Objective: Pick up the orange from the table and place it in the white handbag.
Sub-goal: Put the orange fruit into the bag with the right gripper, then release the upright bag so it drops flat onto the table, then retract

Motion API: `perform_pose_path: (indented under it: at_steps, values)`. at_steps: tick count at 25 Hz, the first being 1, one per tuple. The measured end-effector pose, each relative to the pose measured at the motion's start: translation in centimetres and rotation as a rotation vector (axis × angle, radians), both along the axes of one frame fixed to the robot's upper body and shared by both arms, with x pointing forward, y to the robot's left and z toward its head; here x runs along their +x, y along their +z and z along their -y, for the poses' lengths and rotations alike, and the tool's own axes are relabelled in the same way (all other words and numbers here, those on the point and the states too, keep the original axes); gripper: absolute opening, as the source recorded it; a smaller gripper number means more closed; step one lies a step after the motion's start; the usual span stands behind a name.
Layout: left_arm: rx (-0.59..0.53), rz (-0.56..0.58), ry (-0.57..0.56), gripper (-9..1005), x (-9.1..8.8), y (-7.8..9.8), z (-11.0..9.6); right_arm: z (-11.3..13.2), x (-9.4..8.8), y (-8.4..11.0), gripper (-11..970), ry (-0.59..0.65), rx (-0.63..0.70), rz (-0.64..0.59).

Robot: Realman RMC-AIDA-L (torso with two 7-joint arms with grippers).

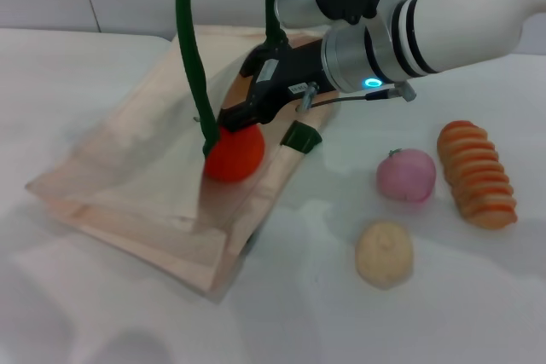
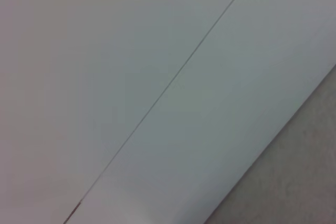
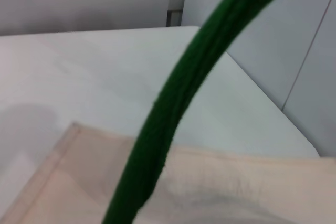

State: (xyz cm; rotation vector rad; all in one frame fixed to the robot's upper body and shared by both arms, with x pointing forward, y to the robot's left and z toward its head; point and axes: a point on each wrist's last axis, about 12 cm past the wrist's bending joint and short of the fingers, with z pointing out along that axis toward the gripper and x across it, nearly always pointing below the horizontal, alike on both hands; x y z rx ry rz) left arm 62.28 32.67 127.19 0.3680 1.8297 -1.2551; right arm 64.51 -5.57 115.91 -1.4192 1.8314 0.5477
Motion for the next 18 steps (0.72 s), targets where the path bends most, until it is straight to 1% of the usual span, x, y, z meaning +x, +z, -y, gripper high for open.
perform_pose_path:
  at_steps: [2,5,7,10,15,18]
  values:
    - [0.000,0.000,0.001,229,0.0,0.0,0.0,0.0,0.0,0.0,724,-0.006,-0.007,-0.002]
    - [0.000,-0.002,0.006,249,0.0,-0.1,-0.1,0.1,0.2,0.2,825,-0.033,-0.006,-0.011]
    - [0.000,-0.005,0.009,303,-0.1,-0.2,-0.2,0.7,0.7,0.4,892,-0.071,-0.012,-0.010]
    - [-0.006,-0.002,0.016,383,-0.2,-0.3,-0.5,2.2,1.6,0.9,892,-0.139,-0.047,0.005]
    - [-0.025,0.008,0.027,627,-0.4,-0.3,-0.8,4.5,2.5,1.3,891,-0.247,-0.098,0.035]
    - [-0.031,0.011,0.038,635,-0.5,-0.3,-1.2,5.9,2.9,1.5,891,-0.304,-0.100,0.041]
